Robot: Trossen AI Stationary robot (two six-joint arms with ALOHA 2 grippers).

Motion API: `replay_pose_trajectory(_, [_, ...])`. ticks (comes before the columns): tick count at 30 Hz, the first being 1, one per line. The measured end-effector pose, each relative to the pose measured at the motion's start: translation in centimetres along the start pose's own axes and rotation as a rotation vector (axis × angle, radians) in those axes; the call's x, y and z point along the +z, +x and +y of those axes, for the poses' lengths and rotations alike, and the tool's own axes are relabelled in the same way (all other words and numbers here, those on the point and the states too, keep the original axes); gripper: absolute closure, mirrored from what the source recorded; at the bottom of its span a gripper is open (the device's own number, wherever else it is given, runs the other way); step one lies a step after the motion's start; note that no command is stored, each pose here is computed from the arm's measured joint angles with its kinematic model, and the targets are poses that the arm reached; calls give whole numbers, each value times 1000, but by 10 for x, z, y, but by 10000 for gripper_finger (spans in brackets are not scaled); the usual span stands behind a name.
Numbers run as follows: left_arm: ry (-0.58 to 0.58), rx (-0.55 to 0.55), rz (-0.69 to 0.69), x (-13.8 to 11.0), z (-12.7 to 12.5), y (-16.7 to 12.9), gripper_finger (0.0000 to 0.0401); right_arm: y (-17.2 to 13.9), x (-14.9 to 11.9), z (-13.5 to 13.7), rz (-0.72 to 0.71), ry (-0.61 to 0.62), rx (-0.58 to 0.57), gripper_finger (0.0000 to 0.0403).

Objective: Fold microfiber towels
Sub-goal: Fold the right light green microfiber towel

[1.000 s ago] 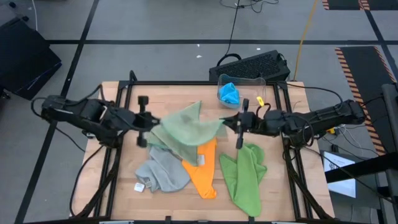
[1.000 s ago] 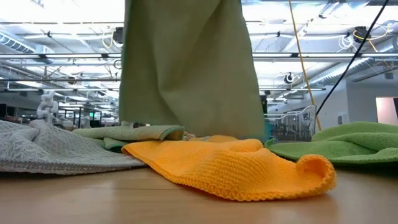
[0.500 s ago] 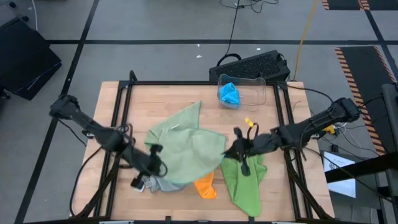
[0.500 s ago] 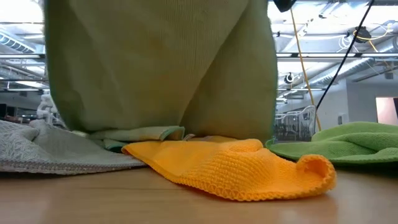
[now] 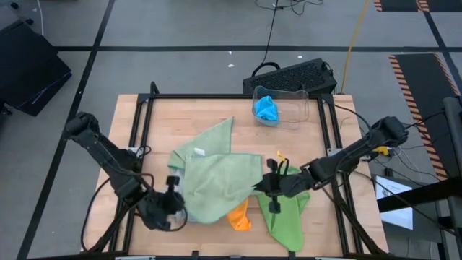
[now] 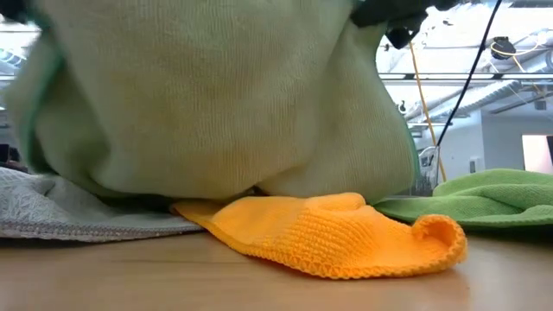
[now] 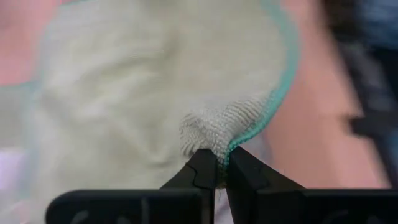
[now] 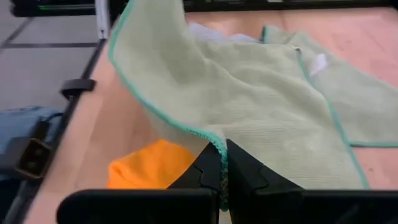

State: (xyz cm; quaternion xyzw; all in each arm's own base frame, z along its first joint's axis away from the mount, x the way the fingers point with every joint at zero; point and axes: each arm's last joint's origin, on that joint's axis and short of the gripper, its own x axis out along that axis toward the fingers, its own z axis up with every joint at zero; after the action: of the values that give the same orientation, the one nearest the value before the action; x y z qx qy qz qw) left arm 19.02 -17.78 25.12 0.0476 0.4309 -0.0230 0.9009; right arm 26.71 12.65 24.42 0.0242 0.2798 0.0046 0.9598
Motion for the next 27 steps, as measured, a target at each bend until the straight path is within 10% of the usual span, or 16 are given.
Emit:
replay_pose_trajectory(16, [-216,338,256,-34,-1,41,180,8,2,-14,-14,18,-112,401])
replay_pose_trajectory(27, [-195,41,-89,-34,-70,34,219,14,6,-40,-1,74,-193,401])
